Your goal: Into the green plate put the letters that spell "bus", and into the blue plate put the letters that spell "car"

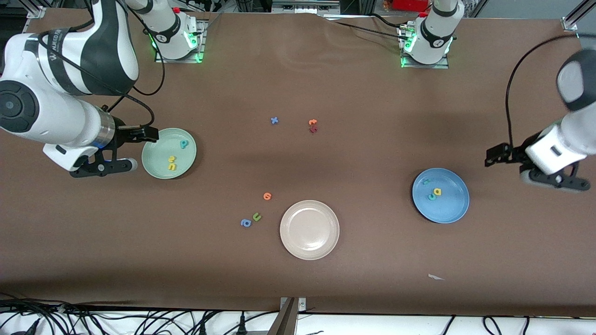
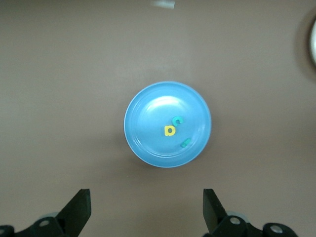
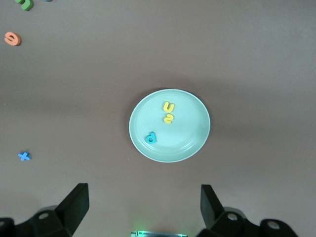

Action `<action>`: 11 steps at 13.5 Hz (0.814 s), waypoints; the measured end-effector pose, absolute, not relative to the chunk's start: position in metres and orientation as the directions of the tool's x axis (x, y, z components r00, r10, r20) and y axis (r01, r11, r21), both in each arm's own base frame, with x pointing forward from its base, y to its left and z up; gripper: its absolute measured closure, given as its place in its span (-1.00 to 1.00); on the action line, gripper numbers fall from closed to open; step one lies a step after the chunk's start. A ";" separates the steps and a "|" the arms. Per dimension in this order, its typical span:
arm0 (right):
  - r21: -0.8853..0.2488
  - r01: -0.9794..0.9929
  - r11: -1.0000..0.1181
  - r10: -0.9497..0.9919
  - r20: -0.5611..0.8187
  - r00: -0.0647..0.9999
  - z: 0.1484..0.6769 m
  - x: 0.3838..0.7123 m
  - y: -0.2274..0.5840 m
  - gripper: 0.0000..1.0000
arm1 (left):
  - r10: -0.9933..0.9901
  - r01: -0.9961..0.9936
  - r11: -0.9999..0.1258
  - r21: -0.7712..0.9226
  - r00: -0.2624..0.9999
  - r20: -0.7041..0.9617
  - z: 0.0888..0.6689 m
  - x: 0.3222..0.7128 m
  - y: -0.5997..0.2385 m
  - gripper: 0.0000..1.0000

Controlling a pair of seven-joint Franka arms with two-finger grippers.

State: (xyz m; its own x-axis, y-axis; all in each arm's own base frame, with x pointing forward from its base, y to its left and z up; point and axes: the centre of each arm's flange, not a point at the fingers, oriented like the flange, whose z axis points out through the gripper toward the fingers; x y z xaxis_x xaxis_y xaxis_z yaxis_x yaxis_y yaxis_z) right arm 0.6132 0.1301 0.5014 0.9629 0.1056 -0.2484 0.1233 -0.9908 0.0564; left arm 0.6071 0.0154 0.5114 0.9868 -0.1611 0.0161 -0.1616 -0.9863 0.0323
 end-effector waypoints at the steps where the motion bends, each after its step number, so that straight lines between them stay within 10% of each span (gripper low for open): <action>1: 0.074 0.099 -0.992 0.079 -0.238 0.968 0.506 0.611 0.133 -1.00 | -0.161 -0.162 -0.986 0.025 0.986 0.031 0.534 0.597 0.008 -1.00; 11: 0.001 -0.064 -0.998 -0.064 -0.028 0.998 0.587 0.561 0.007 -1.00 | -0.153 -0.154 -0.988 0.018 0.988 0.028 0.565 0.572 0.002 -1.00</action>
State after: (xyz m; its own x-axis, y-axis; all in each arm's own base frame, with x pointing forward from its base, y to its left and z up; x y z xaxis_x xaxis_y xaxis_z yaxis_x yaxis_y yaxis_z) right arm 0.5611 0.0074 0.5870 0.9975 -0.0643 -0.0283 -0.0643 -0.9979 0.0009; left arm 0.5718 0.0024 0.5646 0.9878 -0.1533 0.0279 -0.1538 -0.9879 0.0182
